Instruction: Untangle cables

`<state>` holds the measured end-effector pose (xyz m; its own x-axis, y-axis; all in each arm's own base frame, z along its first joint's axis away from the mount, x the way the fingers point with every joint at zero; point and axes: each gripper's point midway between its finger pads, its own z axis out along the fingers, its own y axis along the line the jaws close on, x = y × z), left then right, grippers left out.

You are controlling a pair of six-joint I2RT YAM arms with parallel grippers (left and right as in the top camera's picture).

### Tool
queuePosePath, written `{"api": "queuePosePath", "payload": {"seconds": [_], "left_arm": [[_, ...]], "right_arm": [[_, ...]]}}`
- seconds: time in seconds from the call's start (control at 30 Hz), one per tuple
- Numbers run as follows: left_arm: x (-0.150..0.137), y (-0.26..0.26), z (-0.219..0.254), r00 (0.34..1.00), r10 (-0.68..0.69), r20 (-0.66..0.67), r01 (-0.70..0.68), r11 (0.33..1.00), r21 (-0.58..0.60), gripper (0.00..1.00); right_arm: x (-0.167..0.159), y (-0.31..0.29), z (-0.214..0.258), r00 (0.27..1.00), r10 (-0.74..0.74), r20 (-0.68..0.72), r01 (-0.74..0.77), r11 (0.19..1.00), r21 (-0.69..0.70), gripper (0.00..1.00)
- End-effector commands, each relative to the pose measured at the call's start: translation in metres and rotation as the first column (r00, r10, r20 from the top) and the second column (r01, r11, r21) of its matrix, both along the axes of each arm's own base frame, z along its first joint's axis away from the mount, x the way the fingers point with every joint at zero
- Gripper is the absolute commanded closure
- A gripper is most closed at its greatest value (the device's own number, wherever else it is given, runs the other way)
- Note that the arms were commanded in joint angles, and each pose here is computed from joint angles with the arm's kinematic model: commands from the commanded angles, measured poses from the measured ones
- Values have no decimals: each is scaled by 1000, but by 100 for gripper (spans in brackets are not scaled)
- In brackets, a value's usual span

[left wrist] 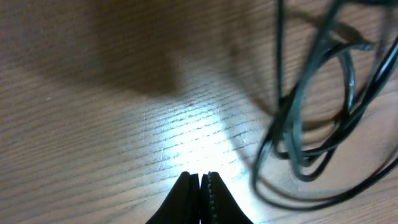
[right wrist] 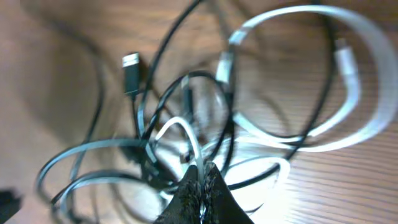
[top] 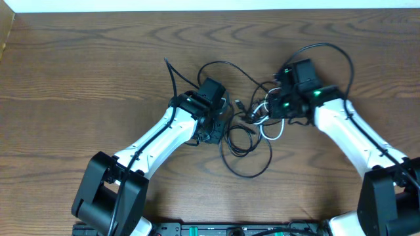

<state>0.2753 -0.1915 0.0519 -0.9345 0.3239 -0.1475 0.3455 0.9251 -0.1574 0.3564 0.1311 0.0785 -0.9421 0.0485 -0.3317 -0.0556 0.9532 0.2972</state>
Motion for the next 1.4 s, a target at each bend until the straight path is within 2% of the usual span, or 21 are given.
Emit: {"api": "queuePosePath", "payload": {"seconds": [0.0, 0.1, 0.17, 0.27, 0.3, 0.33, 0.4, 0.43, 0.5, 0.53, 0.67, 0.73, 0.77, 0.8, 0.83, 0.87, 0.93, 1.03, 1.2, 1.27, 1.37], "left_arm": [[-1, 4, -3, 1000, 7, -5, -7, 1000, 13, 92], [-1, 4, -3, 1000, 7, -5, -7, 1000, 13, 92], [-1, 4, -3, 1000, 7, -5, -7, 1000, 13, 92], [-1, 4, -2, 1000, 7, -4, -7, 1000, 13, 92], [-1, 4, -2, 1000, 7, -4, -7, 1000, 13, 92], [0, 3, -2, 1000, 7, -2, -7, 1000, 12, 92], [1, 3, -2, 1000, 7, 2, -7, 1000, 9, 92], [1, 2, -2, 1000, 7, 5, -7, 1000, 8, 92], [3, 1, -2, 1000, 7, 11, -7, 1000, 3, 92], [3, 1, -2, 1000, 7, 12, -7, 1000, 2, 92], [4, -7, 0, 1000, 0, 13, 0, 999, -39, 92], [6, -22, 5, 1000, -11, 8, 12, 993, -120, 92], [8, -35, 10, 1000, 0, 2, 0, 981, -196, 91], [10, -44, 14, 1000, 10, 1, -9, 970, -242, 86], [12, -50, 17, 1000, 18, 3, -17, 961, -276, 76], [16, -55, 20, 999, 33, 5, -30, 952, -304, 61], [22, -59, 24, 998, 67, 11, -59, 943, -329, 47], [27, -63, 26, 995, 97, 17, -85, 933, -349, 31], [36, -71, 25, 993, 107, 38, -86, 924, -373, 23], [38, -77, 22, 993, 114, 39, -91, 919, -384, 18], [40, -93, 21, 994, 91, 64, -57, 909, -413, 14]], "right_arm": [[13, -39, -1, 990, -144, 9, 144, 989, -42, 99], [23, -72, -1, 962, -271, 31, 273, 959, -81, 99], [25, -95, -2, 913, -407, 27, 407, 909, -89, 99], [24, -106, -2, 849, -528, -11, 527, 849, -44, 99], [26, -98, -1, 849, -526, -39, 527, 850, 8, 99], [30, -79, 4, 886, -460, -57, 464, 881, 96, 99], [34, -22, 31, 991, -130, 25, 115, 939, 325, 99], [29, 4, 48, 994, 28, 101, -68, 906, 418, 99], [14, 36, 72, 964, 188, 188, -261, 804, 535, 99], [10, 42, 76, 958, 211, 195, -285, 782, 554, 99], [4, 55, 73, 952, 242, 189, -307, 782, 543, 99], [5, 57, 68, 953, 241, 185, -303, 803, 513, 99], [9, 53, 61, 961, 218, 173, -275, 838, 472, 99], [12, 46, 54, 970, 186, 153, -236, 870, 434, 99], [17, 36, 45, 983, 137, 125, -175, 907, 383, 99], [21, 22, 35, 993, 73, 94, -99, 943, 317, 99], [25, -11, 17, 997, -66, 45, 57, 982, 177, 98], [28, -44, 8, 983, -181, 29, 178, 981, 77, 90], [33, -77, 7, 964, -264, 25, 262, 963, 70, 81], [29, -87, 5, 959, -284, 7, 283, 957, 61, 80], [21, -94, 0, 953, -302, -34, 303, 952, 48, 76]]}}
